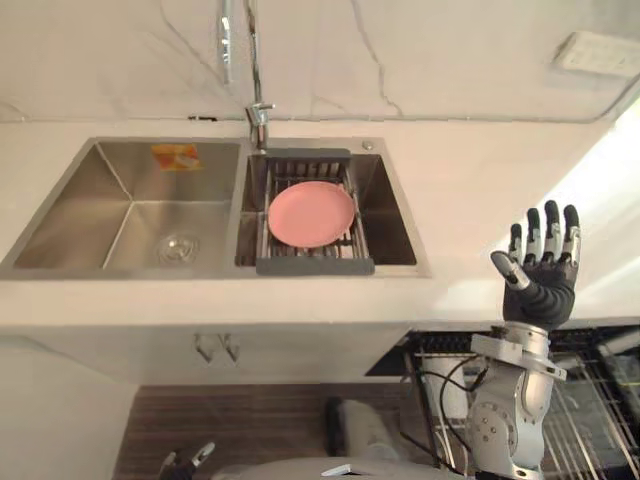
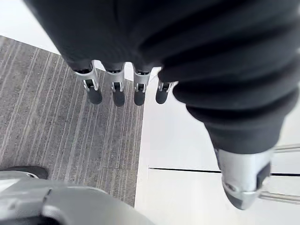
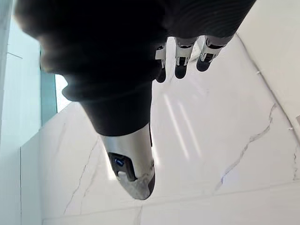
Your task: Walk over to the sink, pick up the cup, carry it to the dishwasher, place the cup inside the dishwasher, then close the dishwasher door
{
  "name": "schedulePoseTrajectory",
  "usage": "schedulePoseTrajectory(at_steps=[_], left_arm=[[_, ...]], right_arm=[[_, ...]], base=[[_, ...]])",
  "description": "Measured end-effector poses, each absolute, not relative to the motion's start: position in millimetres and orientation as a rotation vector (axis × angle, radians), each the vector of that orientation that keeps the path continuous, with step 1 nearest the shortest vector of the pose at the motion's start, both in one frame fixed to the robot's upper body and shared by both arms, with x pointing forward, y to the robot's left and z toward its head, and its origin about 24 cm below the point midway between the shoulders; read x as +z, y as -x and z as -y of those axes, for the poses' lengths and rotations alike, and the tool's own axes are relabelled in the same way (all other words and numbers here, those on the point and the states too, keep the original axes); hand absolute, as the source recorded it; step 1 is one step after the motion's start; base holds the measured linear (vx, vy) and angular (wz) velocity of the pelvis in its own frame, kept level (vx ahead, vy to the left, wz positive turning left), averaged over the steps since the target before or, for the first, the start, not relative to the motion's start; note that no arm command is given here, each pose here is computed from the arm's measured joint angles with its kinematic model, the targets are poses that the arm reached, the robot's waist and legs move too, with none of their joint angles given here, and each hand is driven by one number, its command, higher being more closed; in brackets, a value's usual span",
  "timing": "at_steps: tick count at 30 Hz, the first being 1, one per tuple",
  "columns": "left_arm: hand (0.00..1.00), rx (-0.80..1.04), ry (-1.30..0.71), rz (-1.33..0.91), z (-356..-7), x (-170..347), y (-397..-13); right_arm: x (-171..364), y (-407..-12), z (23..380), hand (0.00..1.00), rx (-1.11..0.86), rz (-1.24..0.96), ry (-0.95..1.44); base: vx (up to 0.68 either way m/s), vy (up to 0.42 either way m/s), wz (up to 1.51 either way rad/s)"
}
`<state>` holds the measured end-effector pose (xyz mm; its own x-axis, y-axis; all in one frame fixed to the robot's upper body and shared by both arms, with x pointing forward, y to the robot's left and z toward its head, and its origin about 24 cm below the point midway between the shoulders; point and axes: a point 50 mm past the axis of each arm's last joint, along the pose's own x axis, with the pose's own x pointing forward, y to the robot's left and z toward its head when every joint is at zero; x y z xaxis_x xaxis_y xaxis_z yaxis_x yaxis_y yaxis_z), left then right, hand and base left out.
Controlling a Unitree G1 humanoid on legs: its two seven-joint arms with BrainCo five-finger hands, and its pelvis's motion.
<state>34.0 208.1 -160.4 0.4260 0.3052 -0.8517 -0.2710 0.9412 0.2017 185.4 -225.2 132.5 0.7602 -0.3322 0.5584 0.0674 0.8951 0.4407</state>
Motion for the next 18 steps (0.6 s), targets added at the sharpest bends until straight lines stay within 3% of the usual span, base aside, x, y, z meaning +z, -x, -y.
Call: schedulePoseTrajectory(at_steps=[9,18], left_arm=[[0.0,0.339,-0.113,-1.081,-206,-161,-30],[0.0,0.34,-0.176,-1.103,-212,-160,-21]], right_arm=[[133,-185,225,0.0,-0.223,0.665,-0.413],[125,-196,231,0.0,-0.225,0.604,-0.353]], base=[[0.24,-0.111,0.08],[0.2,0.139,-0.25]])
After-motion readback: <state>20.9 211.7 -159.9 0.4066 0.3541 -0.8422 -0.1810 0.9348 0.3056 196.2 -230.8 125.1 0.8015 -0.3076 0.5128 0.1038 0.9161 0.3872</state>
